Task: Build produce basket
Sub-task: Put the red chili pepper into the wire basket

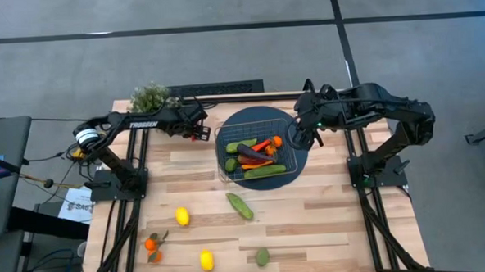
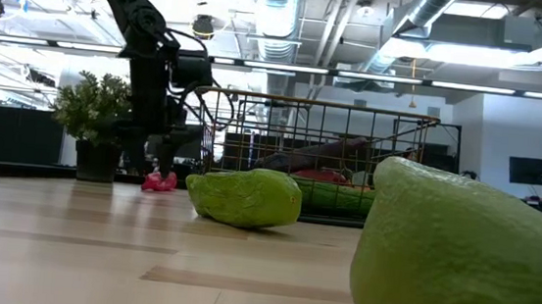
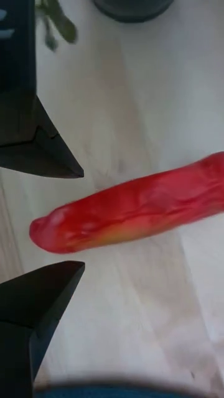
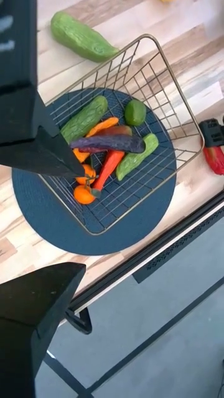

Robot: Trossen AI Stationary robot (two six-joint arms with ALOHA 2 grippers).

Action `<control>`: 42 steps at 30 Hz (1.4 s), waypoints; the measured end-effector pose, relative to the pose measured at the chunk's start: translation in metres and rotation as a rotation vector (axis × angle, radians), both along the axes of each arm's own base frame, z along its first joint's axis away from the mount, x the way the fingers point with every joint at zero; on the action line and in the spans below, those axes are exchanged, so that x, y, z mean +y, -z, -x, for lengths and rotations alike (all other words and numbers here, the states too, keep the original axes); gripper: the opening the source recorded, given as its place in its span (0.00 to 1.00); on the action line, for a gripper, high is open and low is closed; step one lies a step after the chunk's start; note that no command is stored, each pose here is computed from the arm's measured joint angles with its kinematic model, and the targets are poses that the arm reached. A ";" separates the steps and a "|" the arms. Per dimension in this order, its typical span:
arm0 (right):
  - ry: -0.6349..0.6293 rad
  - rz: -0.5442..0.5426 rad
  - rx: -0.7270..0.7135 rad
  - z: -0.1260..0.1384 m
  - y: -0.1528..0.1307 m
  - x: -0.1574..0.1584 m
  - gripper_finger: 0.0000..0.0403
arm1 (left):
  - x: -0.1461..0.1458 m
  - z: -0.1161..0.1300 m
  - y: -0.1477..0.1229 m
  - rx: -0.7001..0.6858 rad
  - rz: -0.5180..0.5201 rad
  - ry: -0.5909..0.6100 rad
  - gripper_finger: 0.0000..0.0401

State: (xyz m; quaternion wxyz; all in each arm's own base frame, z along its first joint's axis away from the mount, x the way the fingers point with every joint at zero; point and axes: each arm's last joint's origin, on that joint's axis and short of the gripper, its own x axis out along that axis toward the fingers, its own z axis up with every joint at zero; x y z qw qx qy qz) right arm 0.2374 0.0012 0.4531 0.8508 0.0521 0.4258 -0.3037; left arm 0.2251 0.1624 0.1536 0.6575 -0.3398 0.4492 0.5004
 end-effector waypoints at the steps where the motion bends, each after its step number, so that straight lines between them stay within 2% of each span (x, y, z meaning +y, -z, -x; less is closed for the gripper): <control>1: 0.000 0.000 0.000 0.000 0.000 0.000 0.63 | -0.001 0.001 0.002 0.000 0.002 -0.003 0.53; 13: -0.005 0.003 0.003 0.000 0.000 0.000 0.63 | 0.003 -0.007 0.000 -0.102 -0.034 -0.003 0.51; 23: -0.033 0.002 -0.014 -0.001 -0.001 0.007 0.63 | 0.002 -0.004 0.001 -0.073 -0.020 -0.004 0.41; 36: -0.065 0.002 -0.018 -0.001 -0.001 0.014 0.63 | 0.002 -0.004 0.001 -0.097 -0.014 -0.069 0.41; 42: -0.080 0.012 -0.010 -0.001 -0.001 0.014 0.63 | 0.002 -0.008 0.000 -0.128 -0.046 -0.084 0.41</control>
